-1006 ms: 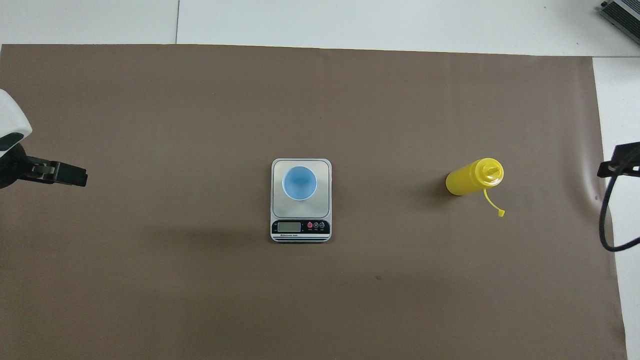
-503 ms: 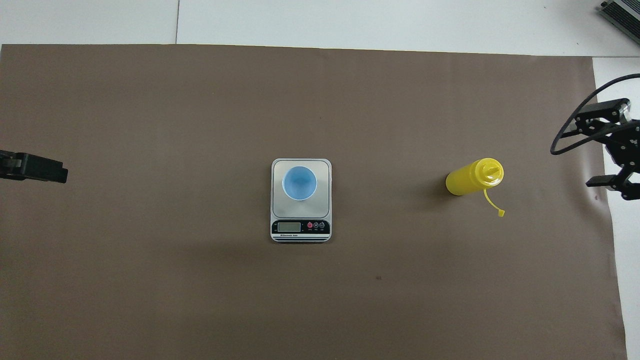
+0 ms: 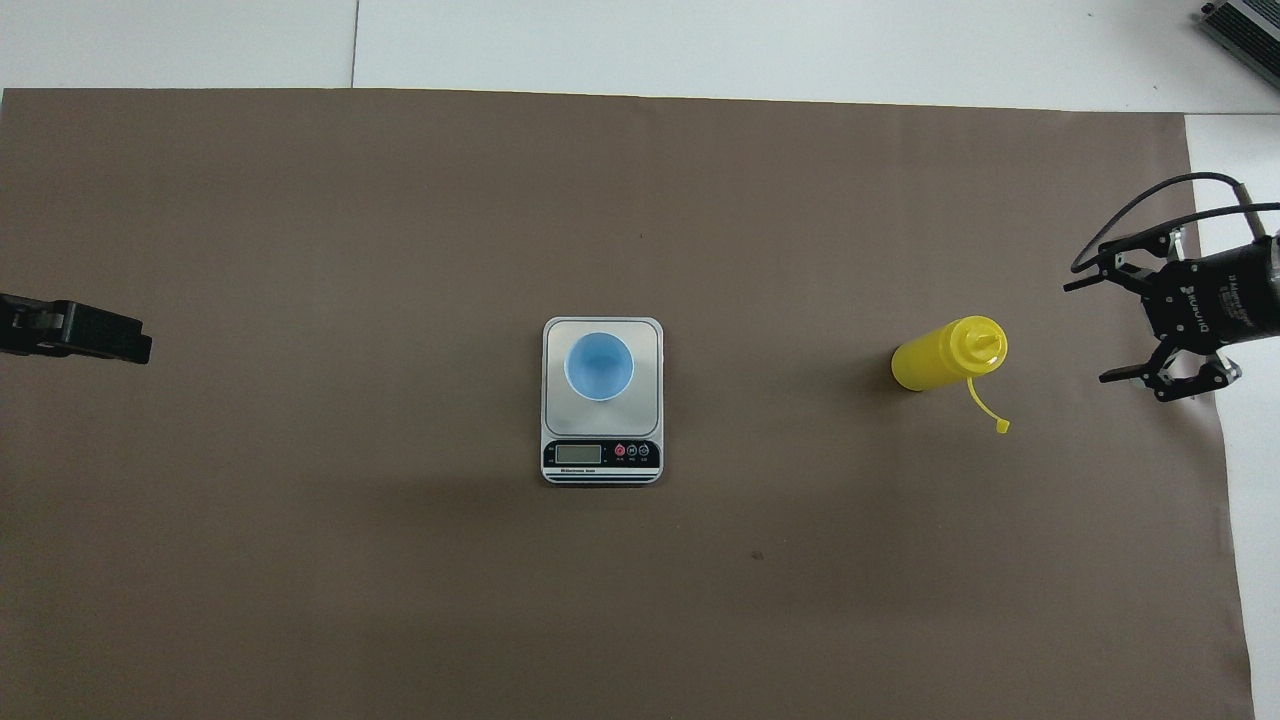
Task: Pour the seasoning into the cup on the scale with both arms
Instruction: 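Reach the right gripper to the yellow squeeze bottle and grasp it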
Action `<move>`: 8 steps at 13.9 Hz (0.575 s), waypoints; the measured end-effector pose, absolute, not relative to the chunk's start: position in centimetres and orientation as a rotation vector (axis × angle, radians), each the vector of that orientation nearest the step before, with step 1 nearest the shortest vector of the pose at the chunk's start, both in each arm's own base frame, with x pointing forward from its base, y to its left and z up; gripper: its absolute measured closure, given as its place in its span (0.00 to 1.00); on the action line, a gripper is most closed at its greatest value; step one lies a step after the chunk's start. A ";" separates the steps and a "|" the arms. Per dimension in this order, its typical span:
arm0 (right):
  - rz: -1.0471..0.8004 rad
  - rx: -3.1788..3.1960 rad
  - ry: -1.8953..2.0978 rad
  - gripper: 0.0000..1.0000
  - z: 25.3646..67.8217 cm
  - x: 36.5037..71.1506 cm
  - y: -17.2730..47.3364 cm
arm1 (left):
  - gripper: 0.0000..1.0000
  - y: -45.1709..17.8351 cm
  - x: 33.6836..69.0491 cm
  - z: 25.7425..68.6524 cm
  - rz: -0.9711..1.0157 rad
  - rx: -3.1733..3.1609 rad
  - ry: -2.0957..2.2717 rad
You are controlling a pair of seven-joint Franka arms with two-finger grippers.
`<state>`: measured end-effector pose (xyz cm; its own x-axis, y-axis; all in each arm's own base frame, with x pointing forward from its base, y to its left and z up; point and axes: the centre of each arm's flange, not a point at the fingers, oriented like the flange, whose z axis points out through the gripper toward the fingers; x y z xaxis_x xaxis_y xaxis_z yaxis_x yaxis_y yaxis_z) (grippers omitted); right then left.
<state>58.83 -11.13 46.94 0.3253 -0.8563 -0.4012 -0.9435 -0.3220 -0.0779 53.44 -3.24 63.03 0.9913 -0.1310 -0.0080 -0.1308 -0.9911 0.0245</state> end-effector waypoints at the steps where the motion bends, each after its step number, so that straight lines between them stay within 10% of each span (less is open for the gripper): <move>1: 0.456 -2.276 1.632 0.00 45.2 59.2 -11.7 | 0.00 -3.2 53.4 63.0 -0.017 3.109 -0.203; 8: 0.694 -2.006 1.609 0.00 33.8 60.7 -13.8 | 0.00 -2.7 53.4 62.7 -0.029 3.108 -0.191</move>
